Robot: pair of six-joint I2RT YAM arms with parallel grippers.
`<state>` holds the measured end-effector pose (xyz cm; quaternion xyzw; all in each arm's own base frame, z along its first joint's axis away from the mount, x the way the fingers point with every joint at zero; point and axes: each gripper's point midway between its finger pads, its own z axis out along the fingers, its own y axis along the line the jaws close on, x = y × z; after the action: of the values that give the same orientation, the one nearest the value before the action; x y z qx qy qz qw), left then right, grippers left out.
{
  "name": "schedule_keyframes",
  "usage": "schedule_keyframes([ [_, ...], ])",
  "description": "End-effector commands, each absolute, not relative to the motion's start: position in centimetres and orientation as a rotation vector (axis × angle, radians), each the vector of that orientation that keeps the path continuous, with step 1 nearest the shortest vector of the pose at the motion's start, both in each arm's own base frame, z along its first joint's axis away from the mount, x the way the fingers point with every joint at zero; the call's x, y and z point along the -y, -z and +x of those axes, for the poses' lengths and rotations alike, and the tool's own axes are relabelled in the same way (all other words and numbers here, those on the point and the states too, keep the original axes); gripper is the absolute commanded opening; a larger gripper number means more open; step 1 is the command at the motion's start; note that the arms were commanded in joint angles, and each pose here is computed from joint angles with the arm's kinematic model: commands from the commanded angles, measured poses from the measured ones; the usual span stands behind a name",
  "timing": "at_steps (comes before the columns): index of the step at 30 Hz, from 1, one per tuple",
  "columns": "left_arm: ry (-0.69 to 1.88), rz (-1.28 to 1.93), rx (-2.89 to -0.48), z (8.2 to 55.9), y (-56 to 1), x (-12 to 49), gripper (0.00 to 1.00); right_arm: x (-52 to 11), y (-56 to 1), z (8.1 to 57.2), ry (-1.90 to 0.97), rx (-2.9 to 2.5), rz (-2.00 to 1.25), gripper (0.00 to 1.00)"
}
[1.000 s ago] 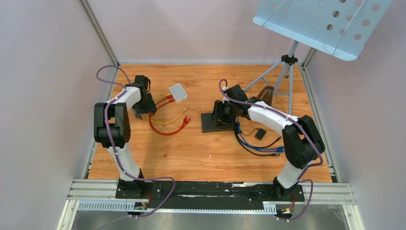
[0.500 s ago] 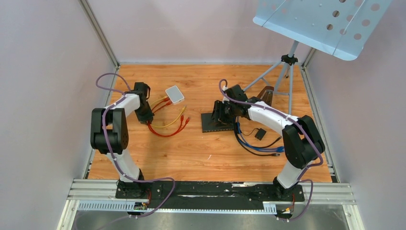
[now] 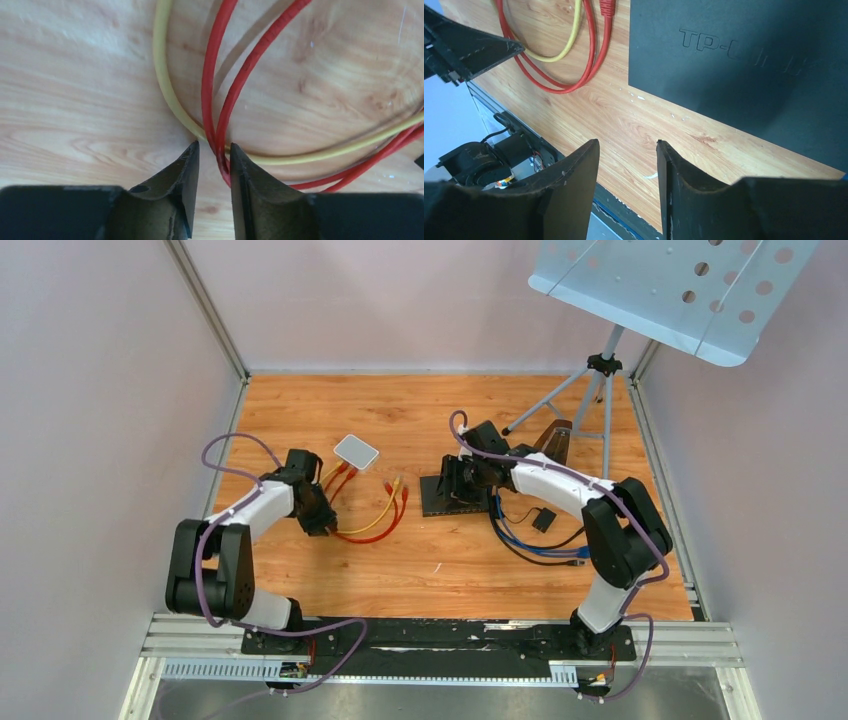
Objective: Pull the plug from the switch port
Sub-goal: Move the switch port to the center of the board.
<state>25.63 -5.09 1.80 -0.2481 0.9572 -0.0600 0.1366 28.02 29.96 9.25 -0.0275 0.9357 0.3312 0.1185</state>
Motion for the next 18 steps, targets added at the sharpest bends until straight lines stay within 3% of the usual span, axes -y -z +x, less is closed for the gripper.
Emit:
schedule_keyframes([
  [1,0.296,-0.754,-2.702,25.3,-3.3,6.6,0.48,-31.8,-10.1,28.4,-1.014,-2.707,-0.124,0.45],
  [5,0.255,-0.734,-2.642,25.0,-5.3,5.8,0.73,-32.4,-10.1,28.4,-1.016,-2.705,-0.145,0.45],
  [7,0.252,-0.703,-2.588,25.7,-7.3,5.5,0.80,-32.6,-10.2,28.5,-1.014,-2.701,-0.154,0.45],
  [18,0.122,-0.534,-2.405,29.6,-15.5,3.2,0.98,-35.6,-8.1,31.2,-0.860,-2.711,-0.300,0.39],
])
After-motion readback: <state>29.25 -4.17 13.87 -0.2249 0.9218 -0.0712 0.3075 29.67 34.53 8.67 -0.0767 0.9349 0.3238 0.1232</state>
